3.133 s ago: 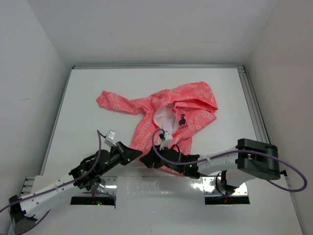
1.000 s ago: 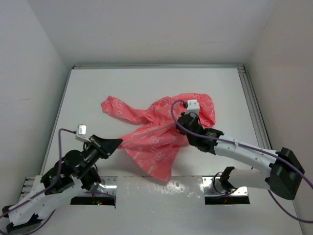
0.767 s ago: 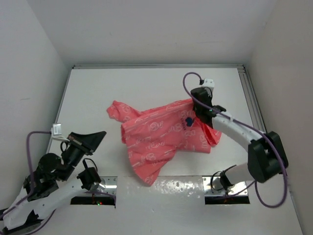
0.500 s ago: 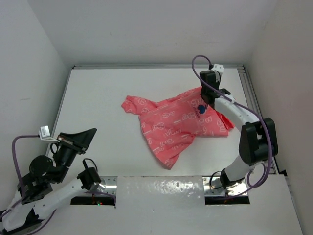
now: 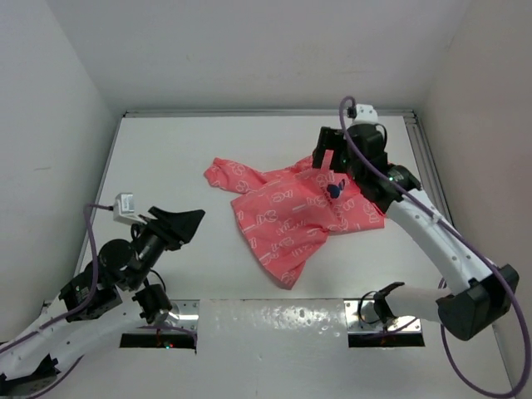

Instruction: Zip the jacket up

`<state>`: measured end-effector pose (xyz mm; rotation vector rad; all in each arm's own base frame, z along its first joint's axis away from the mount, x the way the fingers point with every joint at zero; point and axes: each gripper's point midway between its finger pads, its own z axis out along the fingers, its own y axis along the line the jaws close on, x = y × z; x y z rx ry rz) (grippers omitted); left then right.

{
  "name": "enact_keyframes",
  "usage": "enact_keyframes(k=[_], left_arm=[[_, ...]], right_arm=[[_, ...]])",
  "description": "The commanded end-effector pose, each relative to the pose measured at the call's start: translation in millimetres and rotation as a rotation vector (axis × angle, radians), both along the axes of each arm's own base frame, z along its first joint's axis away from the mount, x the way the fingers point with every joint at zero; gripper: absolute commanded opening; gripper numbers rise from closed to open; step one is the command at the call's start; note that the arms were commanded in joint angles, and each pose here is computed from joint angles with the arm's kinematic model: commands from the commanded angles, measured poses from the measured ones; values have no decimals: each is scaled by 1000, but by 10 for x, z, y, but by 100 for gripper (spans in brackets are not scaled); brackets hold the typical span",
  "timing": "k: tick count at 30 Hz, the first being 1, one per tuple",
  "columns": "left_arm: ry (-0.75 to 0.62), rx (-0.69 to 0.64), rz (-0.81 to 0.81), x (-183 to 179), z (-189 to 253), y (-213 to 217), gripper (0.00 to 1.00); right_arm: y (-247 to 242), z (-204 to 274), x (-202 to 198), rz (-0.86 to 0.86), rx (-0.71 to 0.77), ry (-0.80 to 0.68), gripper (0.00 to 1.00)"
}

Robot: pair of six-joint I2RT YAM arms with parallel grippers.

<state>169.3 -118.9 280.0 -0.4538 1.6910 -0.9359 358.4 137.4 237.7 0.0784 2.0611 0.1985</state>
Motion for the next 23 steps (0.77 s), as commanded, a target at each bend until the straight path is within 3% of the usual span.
enact_keyframes(k=[1,5,9,13,18,23], left_arm=[[-78,-2,-84,29,408,-243,66],[-63,67,-130,37,465,-360,73],[-49,117,-123,-2,520,-263,77],[-99,52,-89,-122,732,-10,78],[-101,7,-99,-247,651,117,79],[-91,15,-111,-259,563,96,80]], right_arm=[[-89,594,-235,6,19,-37,99],[-185,1176,-785,66,201,-233,99],[-238,1266,-1323,147,333,-299,99],[-135,826,-1731,268,416,-237,99],[-268,389,-1999,236,450,-186,99],[-537,389,-2134,143,429,-225,99]])
